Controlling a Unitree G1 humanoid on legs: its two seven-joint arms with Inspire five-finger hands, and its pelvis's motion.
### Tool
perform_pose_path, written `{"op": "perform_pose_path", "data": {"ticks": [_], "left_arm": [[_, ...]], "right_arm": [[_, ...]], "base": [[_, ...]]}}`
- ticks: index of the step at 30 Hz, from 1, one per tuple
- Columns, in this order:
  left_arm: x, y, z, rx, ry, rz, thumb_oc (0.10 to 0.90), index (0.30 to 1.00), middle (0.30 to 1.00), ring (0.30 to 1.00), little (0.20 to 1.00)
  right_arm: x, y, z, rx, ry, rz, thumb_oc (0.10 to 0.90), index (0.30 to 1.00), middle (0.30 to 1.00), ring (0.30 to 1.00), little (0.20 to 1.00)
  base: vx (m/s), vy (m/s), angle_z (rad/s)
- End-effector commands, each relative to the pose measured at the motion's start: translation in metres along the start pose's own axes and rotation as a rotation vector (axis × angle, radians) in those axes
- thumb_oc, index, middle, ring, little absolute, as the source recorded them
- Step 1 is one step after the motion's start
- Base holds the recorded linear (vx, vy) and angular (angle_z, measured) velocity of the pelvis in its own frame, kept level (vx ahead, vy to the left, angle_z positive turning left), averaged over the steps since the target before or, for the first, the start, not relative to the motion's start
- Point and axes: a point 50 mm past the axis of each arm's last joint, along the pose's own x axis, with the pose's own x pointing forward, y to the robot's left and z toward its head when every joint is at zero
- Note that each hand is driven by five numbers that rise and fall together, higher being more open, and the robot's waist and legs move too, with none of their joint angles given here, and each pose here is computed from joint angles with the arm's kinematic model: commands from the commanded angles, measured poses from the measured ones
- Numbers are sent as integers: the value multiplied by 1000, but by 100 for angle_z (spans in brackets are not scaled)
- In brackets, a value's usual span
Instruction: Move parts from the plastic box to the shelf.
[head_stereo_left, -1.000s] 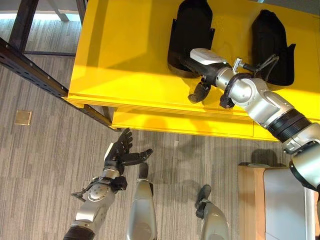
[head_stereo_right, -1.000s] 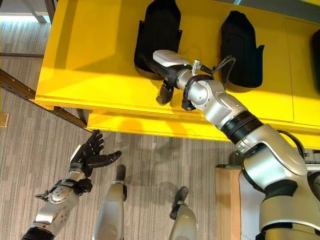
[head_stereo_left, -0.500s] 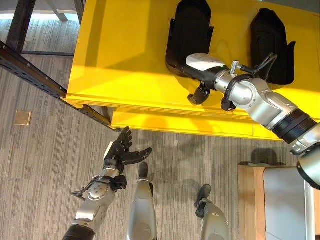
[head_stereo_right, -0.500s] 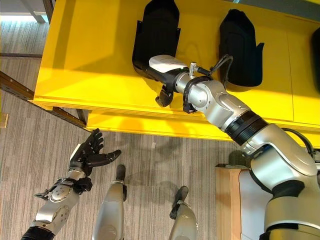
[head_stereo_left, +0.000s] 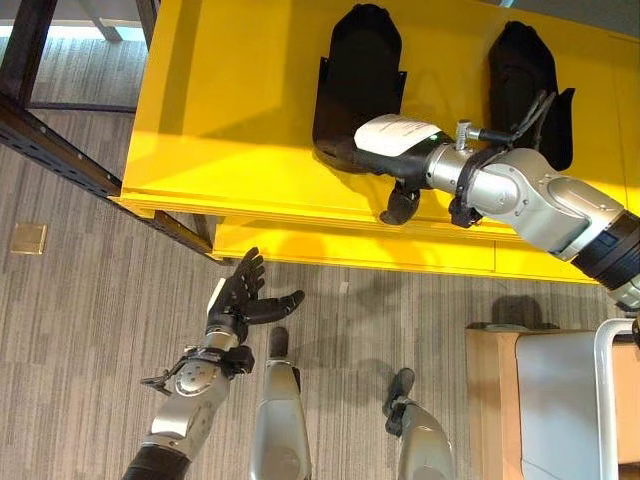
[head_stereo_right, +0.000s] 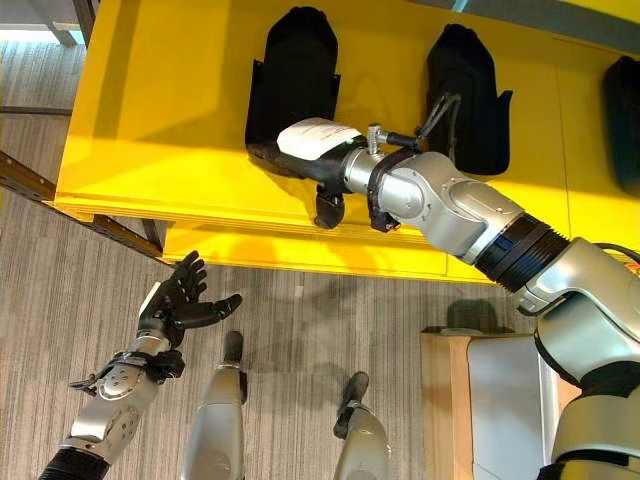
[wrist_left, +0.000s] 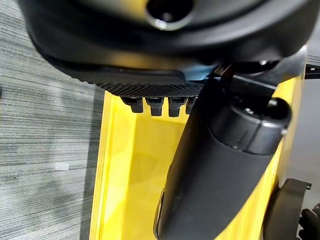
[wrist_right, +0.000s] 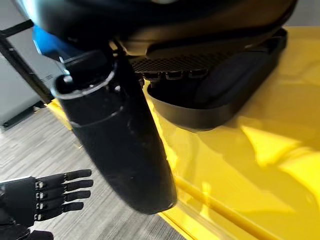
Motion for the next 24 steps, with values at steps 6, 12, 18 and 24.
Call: {"op": "perform_pose_path", "data": {"ticks": [6, 12, 18, 24], "left_arm": [[-2, 0, 32, 75, -155, -57, 900, 1000, 1000, 1000, 1000], [-2, -1, 31, 75, -153, -58, 900, 1000, 1000, 1000, 1000], [-2, -1, 30, 74, -152, -54, 900, 1000, 1000, 1000, 1000], [-3, 0, 30, 74, -149, -50, 900, 1000, 1000, 1000, 1000]], "right_arm": [[-9, -51, 18, -96, -79, -147, 900, 1000, 1000, 1000, 1000], [-12, -49, 16, -97, -77, -139, 900, 1000, 1000, 1000, 1000], [-14, -48, 15, -108, -74, -140, 900, 1000, 1000, 1000, 1000], [-17, -48, 14, -105, -71, -141, 900, 1000, 1000, 1000, 1000]], "base": [[0, 0, 0], [0, 0, 0], [0, 0, 0], [0, 0, 0]]}}
